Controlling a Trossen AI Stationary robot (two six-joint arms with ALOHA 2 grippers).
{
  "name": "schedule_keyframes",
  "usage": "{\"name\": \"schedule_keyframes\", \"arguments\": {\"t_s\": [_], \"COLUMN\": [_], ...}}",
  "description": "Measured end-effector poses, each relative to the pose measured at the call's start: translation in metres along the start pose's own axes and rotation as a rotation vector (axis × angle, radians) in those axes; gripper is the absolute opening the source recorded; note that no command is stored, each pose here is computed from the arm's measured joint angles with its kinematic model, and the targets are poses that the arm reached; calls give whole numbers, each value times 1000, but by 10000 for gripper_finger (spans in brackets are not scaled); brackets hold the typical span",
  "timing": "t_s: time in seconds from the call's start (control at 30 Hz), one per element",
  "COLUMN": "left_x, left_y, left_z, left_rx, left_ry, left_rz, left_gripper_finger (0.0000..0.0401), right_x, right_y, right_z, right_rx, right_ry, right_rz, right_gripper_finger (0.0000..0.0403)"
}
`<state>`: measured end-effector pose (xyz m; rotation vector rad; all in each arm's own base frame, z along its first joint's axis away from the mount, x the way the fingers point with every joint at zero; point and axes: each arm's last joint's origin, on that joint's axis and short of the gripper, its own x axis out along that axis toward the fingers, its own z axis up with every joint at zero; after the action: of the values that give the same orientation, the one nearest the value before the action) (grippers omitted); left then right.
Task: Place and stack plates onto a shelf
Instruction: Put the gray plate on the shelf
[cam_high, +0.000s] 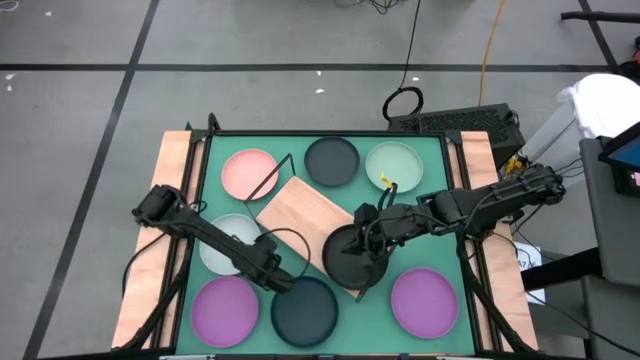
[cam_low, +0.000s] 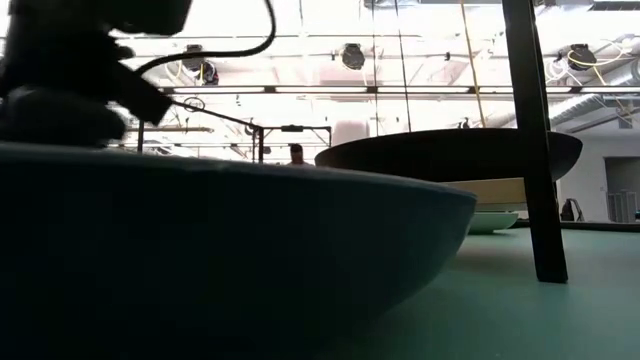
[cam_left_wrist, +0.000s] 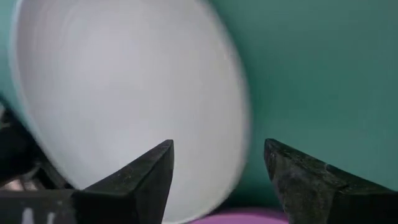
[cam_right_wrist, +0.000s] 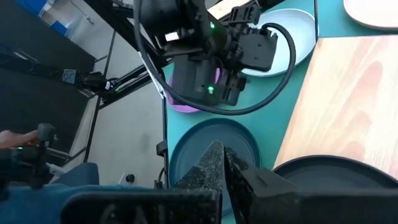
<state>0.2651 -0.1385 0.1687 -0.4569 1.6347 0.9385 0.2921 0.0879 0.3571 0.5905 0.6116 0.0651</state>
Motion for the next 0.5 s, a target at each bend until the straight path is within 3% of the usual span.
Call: {"name": "schedule_keyframes", "arguments": {"t_s": [0.13,0.23,0.5], "left_x": [8,10,22], "left_y": [2,-3,-5], "left_z": [-5,-5,-5], "left_rx": [39,68,48], "left_ry": [1,-12,-22], "left_rz": [21,-27,-61], "left_gripper_finger": [230,213,166], "right_x": [0,0,0], "right_y": [0,0,0], "right_z": [0,0,0], "right_rx": [3,0,13], "right_ry": [0,0,-1], "right_rz": [0,0,-1], "right_gripper_finger": [0,0,0]}}
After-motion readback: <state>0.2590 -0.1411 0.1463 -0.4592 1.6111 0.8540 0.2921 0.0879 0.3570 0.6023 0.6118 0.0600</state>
